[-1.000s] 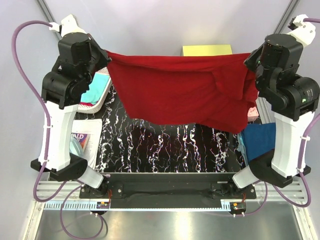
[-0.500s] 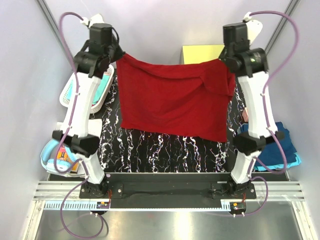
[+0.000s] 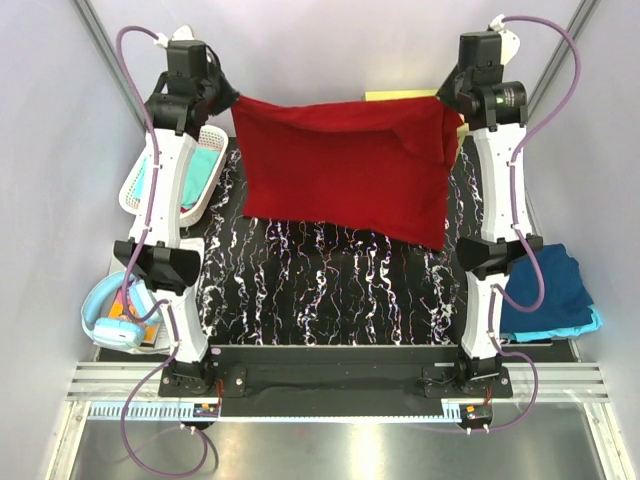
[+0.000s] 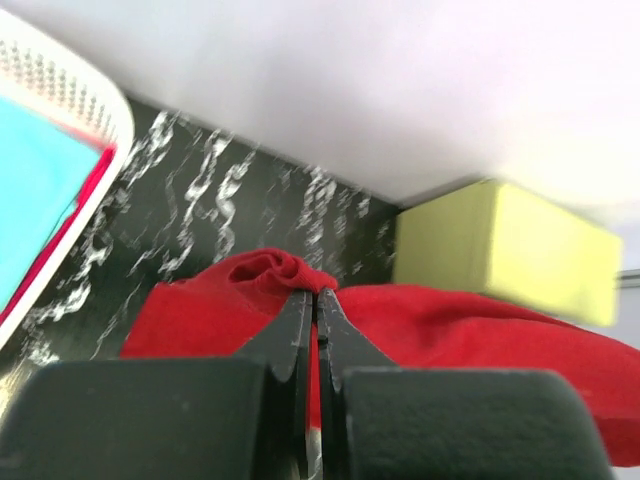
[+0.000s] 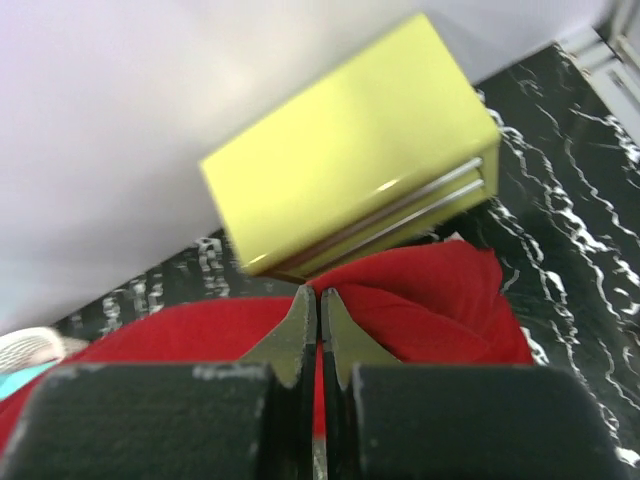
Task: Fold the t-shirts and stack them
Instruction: Flatten out the tshirt
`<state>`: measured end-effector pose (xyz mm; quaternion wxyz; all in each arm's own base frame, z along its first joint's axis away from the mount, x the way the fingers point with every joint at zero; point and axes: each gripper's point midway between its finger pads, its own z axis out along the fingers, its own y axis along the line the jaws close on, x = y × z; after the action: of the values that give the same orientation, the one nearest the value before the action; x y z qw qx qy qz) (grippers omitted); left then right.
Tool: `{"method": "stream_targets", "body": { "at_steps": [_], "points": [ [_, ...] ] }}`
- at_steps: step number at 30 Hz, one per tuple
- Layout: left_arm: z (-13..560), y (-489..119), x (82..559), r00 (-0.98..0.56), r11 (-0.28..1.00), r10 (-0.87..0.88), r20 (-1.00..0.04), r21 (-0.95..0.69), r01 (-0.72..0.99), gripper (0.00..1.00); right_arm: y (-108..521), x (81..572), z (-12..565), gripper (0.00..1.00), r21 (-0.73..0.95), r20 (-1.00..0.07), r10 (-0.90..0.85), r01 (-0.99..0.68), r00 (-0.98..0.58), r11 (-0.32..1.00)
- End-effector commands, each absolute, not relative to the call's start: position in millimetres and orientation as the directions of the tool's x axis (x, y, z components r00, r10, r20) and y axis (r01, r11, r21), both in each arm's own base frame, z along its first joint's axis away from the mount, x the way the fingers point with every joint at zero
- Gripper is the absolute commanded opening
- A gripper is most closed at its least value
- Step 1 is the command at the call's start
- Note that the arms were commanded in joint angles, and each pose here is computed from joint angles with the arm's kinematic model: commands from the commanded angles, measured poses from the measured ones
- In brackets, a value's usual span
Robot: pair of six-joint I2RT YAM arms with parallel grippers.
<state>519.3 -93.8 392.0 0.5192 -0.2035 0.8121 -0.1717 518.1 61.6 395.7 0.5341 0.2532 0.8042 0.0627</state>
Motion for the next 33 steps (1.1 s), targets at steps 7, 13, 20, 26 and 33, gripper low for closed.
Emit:
{"method": "stream_targets", "body": {
  "at_steps": [7,13,20,26,33],
  "points": [
    [594,-114,397,-0.006,0.837,-0.517,-0.856,-0.507,0.205,0.00,87,400,556,0.00,0.411,-0.910,0.414,0.124,0.000,0.903],
    [524,-129,417,-0.169,0.887,-0.422,-0.891,-0.444,0.128,0.00,94,415,487,0.00,0.274,-0.931,0.321,0.246,-0.175,0.930],
    [367,-125,455,-0.376,0.938,-0.332,-0.865,-0.346,-0.032,0.00,93,425,367,0.00,0.227,-0.909,0.315,0.308,-0.273,0.924],
    [282,-136,438,-0.516,0.937,-0.323,-0.793,-0.345,-0.056,0.00,97,404,285,0.00,0.205,-0.831,0.347,0.341,-0.435,0.917],
    [270,-146,394,-0.545,0.947,-0.280,-0.790,-0.320,-0.023,0.00,105,363,248,0.00,0.177,-0.780,0.336,0.329,-0.528,0.927]
  ]
}}
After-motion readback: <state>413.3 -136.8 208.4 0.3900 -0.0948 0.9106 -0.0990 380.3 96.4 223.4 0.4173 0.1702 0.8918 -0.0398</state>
